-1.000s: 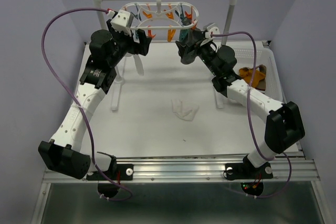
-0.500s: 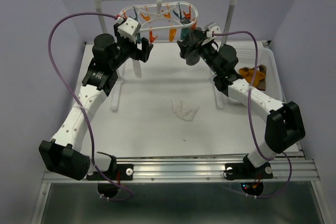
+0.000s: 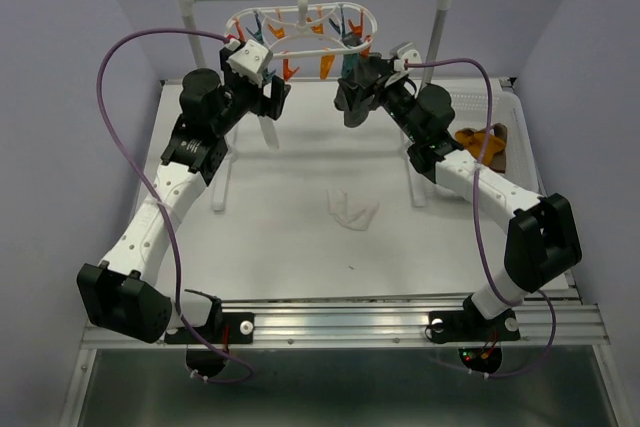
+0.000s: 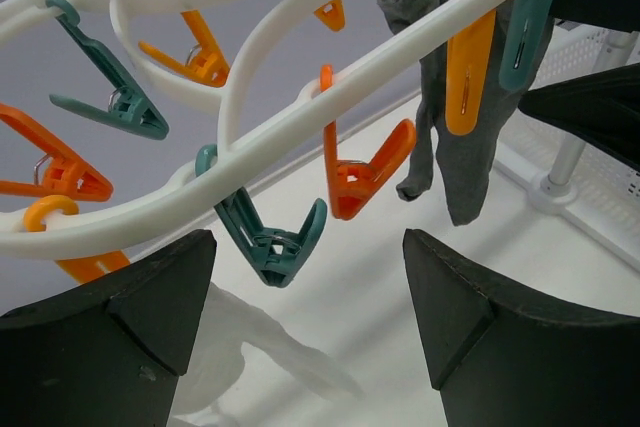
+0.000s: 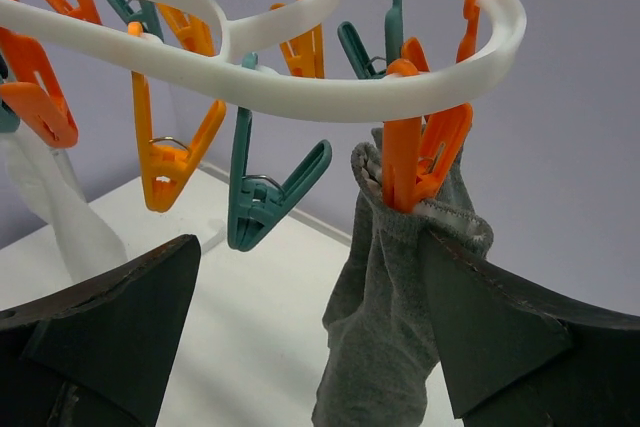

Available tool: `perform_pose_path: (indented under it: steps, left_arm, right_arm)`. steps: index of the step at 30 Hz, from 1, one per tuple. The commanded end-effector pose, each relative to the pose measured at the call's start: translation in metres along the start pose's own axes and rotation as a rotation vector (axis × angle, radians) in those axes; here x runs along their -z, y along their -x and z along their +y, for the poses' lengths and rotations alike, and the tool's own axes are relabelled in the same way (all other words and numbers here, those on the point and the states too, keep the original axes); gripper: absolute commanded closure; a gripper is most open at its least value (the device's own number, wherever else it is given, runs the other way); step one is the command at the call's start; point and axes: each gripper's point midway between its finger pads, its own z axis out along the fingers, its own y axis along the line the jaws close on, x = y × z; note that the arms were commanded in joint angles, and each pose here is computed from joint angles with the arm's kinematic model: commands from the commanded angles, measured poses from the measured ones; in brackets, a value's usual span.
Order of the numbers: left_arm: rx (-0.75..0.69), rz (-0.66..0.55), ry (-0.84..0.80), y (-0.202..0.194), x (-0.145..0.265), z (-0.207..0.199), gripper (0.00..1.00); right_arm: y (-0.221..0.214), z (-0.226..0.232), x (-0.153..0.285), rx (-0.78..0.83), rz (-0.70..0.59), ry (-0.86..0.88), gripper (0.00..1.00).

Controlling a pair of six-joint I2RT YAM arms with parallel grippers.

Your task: Clip the socks to the hanger

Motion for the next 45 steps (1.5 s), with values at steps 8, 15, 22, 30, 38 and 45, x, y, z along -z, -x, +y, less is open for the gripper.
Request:
perform_pose_path:
  steps: [8, 15, 22, 30, 38, 45]
  left_arm:
    - [-0.046, -0.083, 0.115, 0.019, 0.004, 0.022, 0.17]
    - [-0.072, -0.068, 0.132, 0.012, 0.010, 0.023, 0.17]
    - [-0.117, -0.100, 0.171, 0.021, 0.022, 0.029, 0.16]
    - [-0.102, -0.174, 0.174, 0.034, 0.009, 0.032, 0.16]
    - [-0.156, -0.209, 0.166, 0.045, 0.002, 0.034, 0.24]
    - [-0.226, -0.222, 0.121, 0.048, 0.002, 0.026, 0.31]
  right_arm:
    - [0.036, -0.013, -0.004, 0.026, -0.077, -0.018, 0.05]
    - [0.030, -0.011, -0.006, 0.027, -0.062, -0.006, 0.06]
    - [0.029, -0.016, -0.006, 0.027, -0.057, -0.016, 0.05]
    - [0.025, -0.013, -0.008, 0.008, -0.051, 0.000, 0.06]
    - [0.026, -0.012, -0.007, 0.010, -0.054, 0.006, 0.06]
    - [0.024, -0.016, -0.007, 0.010, -0.049, 0.003, 0.06]
